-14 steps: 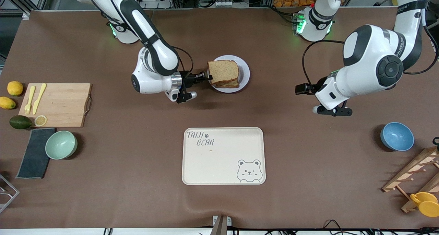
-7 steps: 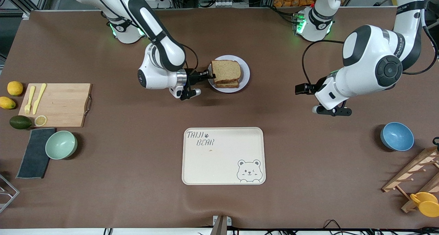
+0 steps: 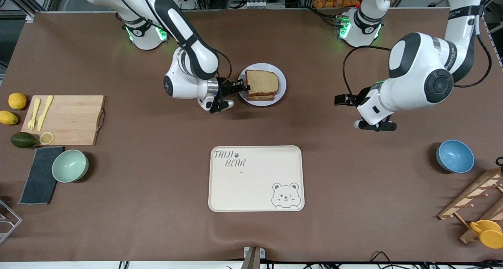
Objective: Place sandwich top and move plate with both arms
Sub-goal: 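Lower the bread onto the egg toast and open the right gripper, then withdraw the right gripper while the left gripper reaches the plate rim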
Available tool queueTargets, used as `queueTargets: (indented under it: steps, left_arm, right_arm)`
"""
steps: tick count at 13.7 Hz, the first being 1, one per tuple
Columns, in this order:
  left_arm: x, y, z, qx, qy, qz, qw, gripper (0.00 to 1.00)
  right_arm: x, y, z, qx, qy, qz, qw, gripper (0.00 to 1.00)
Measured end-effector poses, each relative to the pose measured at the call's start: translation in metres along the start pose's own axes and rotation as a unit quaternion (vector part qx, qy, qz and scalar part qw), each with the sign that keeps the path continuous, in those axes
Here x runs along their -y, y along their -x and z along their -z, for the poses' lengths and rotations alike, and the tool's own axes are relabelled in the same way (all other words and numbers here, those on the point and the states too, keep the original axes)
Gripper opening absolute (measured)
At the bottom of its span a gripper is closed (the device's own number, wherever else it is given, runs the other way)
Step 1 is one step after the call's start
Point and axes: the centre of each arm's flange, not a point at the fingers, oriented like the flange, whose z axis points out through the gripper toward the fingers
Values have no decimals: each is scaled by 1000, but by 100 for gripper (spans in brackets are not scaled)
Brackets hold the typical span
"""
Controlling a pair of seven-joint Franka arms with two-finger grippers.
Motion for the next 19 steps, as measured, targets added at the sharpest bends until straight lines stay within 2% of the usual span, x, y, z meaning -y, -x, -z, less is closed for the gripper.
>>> queueTargets:
  steps: [2,6,8,9,10,12,15,19]
  left_arm:
    - [6,2,-24,10,12,4,1000,100]
    - [23,5,-72,22,72,-27,997,100]
    - [46,3,-84,24,95,-58,994,100]
    - [57,0,-90,26,106,-66,992,100]
    - [64,-3,-96,30,118,-68,990,100]
    - [63,-7,-113,44,141,-63,987,100]
    - [40,-7,-148,74,161,-61,982,100]
    - [21,-6,-178,91,156,-69,981,100]
  right_arm:
    - [0,2,-7,-7,7,0,1000,4]
    - [-2,1,-9,-8,10,-1,1000,4]
    - [-1,0,-8,-9,9,-1,1000,16]
    - [-1,0,-8,-11,9,-2,1000,16]
    - [-1,-1,-7,-12,8,-3,1000,22]
    - [-2,-4,-3,-16,7,-7,1000,42]
    - [-4,-14,8,-29,0,-15,999,45]
    - [4,-32,32,-51,-15,-19,998,45]
